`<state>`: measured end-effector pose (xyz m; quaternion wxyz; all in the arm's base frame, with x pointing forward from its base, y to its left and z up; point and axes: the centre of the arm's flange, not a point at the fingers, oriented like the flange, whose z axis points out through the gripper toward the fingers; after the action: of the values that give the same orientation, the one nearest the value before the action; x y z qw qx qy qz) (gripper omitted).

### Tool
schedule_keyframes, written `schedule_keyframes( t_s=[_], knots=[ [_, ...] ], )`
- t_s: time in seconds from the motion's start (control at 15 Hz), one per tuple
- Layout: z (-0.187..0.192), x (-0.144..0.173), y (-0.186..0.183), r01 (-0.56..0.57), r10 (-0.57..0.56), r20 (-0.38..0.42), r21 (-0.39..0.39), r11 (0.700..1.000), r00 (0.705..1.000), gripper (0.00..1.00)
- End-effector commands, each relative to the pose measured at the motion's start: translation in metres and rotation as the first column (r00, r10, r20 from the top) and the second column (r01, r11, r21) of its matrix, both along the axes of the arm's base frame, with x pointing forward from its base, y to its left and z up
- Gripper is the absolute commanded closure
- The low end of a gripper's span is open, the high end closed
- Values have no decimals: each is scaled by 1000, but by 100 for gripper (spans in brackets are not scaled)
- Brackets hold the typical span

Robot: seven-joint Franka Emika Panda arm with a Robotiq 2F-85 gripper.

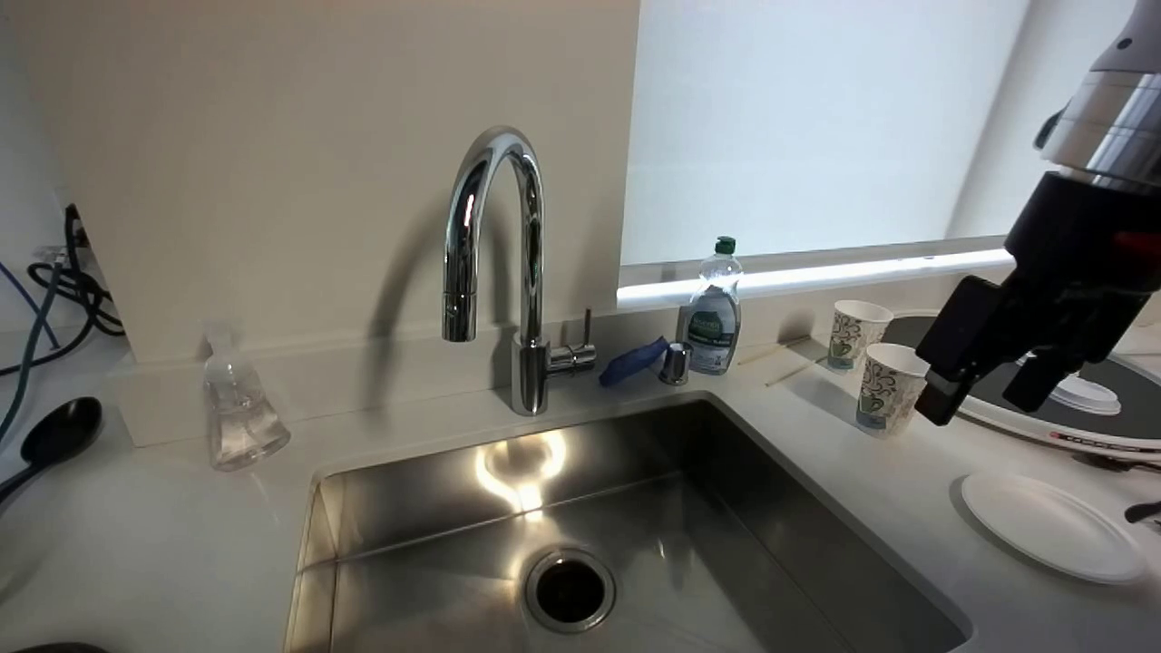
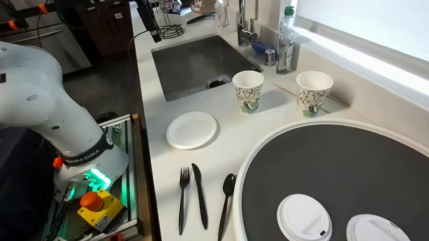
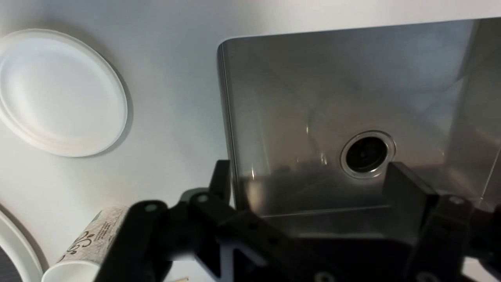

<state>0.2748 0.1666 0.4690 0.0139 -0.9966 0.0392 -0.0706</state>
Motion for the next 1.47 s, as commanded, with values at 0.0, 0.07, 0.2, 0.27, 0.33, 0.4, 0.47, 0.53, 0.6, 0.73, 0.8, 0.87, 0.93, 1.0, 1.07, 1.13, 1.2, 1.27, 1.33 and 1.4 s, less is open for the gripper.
schedule_keyframes(
  t_s=[0.0, 0.07, 0.2, 0.27, 0.33, 0.4, 0.47, 0.53, 0.6, 0.73, 0.8, 0.87, 0.93, 1.0, 1.07, 1.13, 1.2, 1.27, 1.33, 1.4],
  knots=[
    [0, 0, 0, 0, 0, 0, 0, 1000, 1000, 0],
    [0, 0, 0, 0, 0, 0, 0, 1000, 1000, 0],
    [0, 0, 0, 0, 0, 0, 0, 1000, 1000, 0],
    [0, 0, 0, 0, 0, 0, 0, 1000, 1000, 0],
    [0, 0, 0, 0, 0, 0, 0, 1000, 1000, 0],
    [0, 0, 0, 0, 0, 0, 0, 1000, 1000, 0],
    [-2, 2, 0, 10, -10, -3, -11, 1000, 1000, 0],
    [-5, 5, -4, 30, -29, 5, -38, 999, 1000, 0],
    [-7, 8, -7, 45, -44, 19, -64, 997, 999, 0],
    [-12, 16, -16, 75, -71, 46, -89, 993, 996, 0],
    [-14, 20, -19, 87, -80, 65, -98, 991, 995, 0],
    [-17, 25, -23, 99, -91, 83, -100, 990, 992, 0],
    [-21, 30, -26, 108, -97, 110, -102, 989, 989, 0],
    [-24, 34, -29, 119, -106, 131, -96, 988, 986, 0],
    [-29, 38, -33, 126, -112, 148, -94, 988, 983, 0],
    [-34, 41, -38, 132, -118, 155, -88, 987, 981, 0],
    [-39, 45, -44, 137, -121, 166, -91, 986, 979, 0],
    [-43, 50, -48, 143, -124, 177, -97, 985, 976, 0],
    [-44, 55, -53, 147, -127, 185, -100, 984, 975, 0],
    [-46, 60, -57, 152, -130, 192, -102, 983, 973, 0]
  ],
)
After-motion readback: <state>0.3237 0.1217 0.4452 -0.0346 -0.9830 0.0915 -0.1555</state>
